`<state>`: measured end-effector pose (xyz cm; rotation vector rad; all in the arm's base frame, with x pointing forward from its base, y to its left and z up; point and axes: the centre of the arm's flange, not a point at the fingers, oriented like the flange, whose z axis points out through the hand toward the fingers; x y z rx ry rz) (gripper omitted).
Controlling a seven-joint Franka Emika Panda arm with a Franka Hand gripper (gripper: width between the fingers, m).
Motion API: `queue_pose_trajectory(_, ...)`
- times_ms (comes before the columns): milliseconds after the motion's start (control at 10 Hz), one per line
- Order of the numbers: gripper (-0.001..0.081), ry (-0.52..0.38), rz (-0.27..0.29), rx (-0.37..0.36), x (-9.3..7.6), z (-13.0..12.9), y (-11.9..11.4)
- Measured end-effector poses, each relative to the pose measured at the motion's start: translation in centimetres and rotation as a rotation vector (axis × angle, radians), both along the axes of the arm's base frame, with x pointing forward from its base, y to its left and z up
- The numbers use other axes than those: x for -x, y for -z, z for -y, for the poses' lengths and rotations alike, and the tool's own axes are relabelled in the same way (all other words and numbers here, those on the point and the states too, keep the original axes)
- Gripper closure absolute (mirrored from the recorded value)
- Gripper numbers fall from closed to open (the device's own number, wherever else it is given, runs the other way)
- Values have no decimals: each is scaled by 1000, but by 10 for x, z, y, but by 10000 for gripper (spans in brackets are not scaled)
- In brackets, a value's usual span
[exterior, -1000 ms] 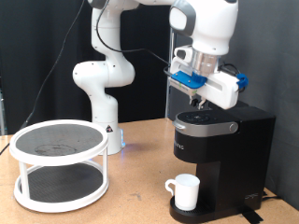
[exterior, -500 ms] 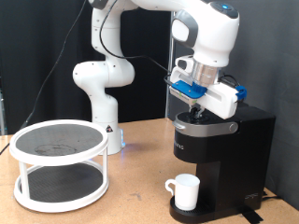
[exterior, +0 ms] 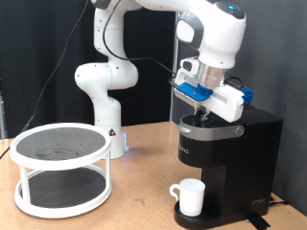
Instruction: Make a cup of coffee with the keurig machine
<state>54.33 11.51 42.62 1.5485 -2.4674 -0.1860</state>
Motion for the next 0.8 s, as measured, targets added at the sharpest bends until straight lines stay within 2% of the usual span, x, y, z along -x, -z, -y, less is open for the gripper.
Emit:
queue_pose_trajectory(400, 806, 11, -4, -29, 4, 0, -6)
queue_pose_trajectory(700, 806, 23, 28, -106, 14, 11, -38)
queue_pose_trajectory(800, 806, 27, 6, -126, 21, 15, -50)
